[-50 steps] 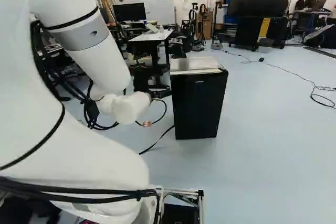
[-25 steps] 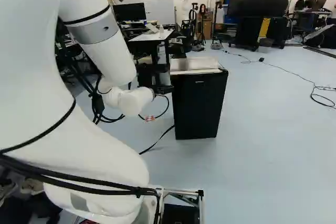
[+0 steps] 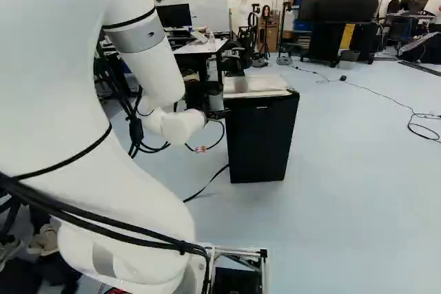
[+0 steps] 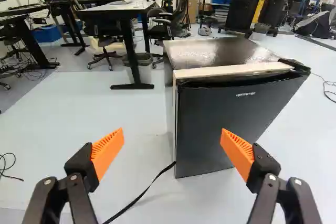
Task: Open the fridge door
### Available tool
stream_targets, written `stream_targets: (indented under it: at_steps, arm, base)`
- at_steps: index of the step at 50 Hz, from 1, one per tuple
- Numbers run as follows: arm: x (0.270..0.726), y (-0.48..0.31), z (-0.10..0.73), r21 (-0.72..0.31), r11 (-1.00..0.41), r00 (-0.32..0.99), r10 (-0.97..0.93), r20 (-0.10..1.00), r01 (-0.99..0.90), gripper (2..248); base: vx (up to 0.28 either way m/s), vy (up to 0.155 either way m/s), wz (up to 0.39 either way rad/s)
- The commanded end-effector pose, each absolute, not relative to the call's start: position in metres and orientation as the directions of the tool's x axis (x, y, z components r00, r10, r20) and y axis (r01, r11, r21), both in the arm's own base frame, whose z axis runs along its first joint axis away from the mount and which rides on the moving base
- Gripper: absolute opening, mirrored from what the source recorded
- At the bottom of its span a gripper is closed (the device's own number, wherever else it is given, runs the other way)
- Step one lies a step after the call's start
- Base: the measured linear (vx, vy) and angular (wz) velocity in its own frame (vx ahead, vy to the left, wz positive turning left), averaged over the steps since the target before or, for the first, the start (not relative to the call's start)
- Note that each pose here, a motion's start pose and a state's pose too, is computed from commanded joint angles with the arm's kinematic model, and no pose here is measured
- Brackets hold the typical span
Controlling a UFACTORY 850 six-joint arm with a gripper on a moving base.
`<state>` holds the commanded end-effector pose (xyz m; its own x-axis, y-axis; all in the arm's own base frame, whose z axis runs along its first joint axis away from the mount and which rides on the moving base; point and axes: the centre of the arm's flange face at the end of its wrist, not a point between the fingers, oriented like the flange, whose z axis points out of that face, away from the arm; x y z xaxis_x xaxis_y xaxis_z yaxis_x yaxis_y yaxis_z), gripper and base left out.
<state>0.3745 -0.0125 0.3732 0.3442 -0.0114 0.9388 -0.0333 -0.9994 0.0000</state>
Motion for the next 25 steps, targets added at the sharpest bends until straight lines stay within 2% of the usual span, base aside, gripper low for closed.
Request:
stream_targets:
  at_steps: [25]
  arm:
    - [0.393, 0.005, 0.373, -0.011, -1.000, 0.343, -0.014, 0.939, -0.011, 247]
  base:
    - [0.000, 0.000, 0.000]
